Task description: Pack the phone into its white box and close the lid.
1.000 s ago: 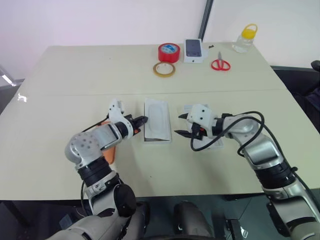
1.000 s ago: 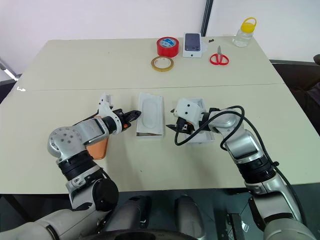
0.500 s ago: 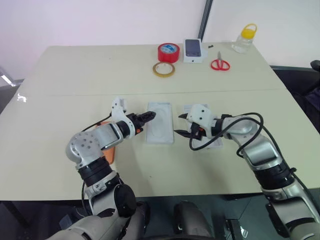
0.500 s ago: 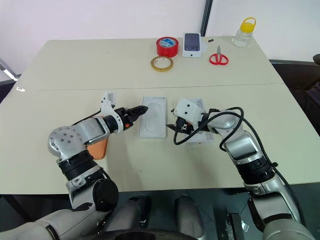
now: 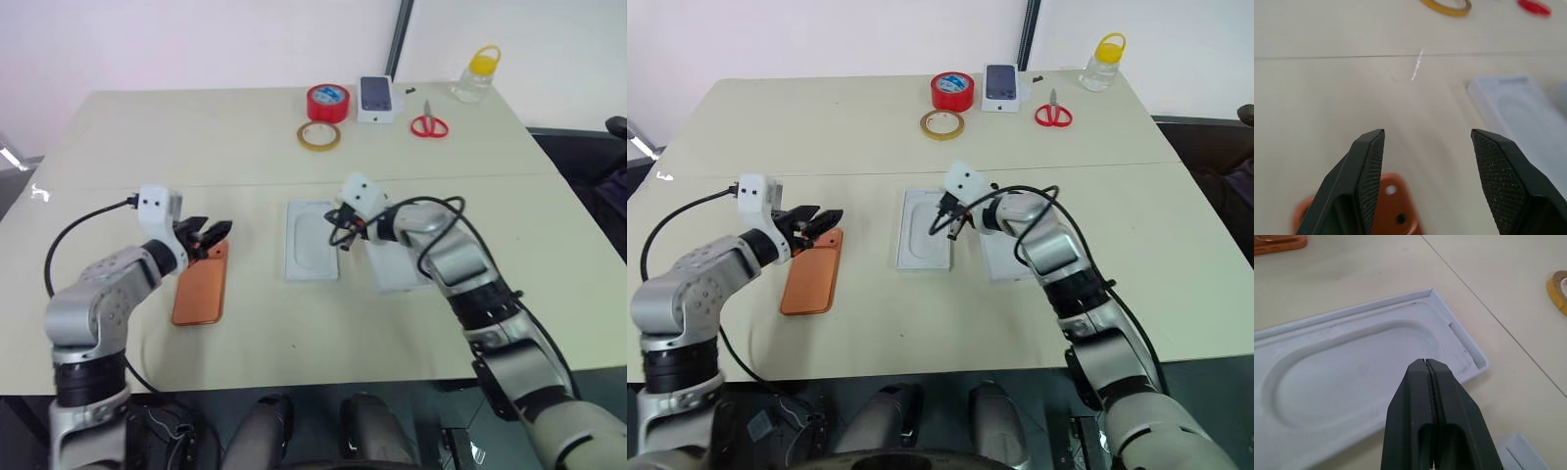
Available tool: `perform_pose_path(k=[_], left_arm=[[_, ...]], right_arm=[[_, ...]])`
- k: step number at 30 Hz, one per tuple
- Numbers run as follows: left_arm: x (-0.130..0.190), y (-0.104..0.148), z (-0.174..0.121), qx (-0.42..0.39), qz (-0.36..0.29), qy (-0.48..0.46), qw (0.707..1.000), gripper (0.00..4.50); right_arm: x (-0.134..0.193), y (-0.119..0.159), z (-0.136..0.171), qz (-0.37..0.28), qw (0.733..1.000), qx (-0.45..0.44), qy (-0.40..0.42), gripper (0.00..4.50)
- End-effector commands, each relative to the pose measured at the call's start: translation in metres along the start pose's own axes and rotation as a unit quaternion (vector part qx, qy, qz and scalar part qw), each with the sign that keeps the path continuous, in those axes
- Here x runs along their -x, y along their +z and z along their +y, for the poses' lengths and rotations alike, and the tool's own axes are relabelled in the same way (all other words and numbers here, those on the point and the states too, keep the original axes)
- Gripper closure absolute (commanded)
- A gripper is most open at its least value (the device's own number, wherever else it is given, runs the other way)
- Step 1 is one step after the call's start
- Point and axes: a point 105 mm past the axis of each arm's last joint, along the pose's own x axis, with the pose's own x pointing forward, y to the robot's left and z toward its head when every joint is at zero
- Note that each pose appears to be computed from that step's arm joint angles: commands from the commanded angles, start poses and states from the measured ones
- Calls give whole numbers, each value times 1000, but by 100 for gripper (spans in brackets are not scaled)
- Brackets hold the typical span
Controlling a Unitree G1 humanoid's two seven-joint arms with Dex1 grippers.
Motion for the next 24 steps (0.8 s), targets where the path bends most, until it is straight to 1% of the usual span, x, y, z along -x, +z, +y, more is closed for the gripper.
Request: perform_pose_path(k=[1,5,9,12,17,20,24], left_arm=[[6,2,-2,-40,-23,-25,999,155],[12,-8,-1,-51,-16,-33,998,155],[14,-15,0,-51,-7,-30,998,155],[16,-18,-2,-50,-5,-31,998,155],[16,-19,-1,-46,-5,-26,999,155],[18,-18,3,-36,-7,-16,999,155],[26,-14,25,10,-12,43,999,155]], right_arm=[[-11,11,-4,-7,1000,17,-13,445],[-20,7,7,9,1000,23,14,445],[-23,-5,21,35,997,36,53,445],[-18,-17,36,57,992,64,94,445],[-6,-26,49,69,985,92,132,445],[-3,-18,46,54,985,107,121,445],[-2,24,36,-21,992,97,77,445]])
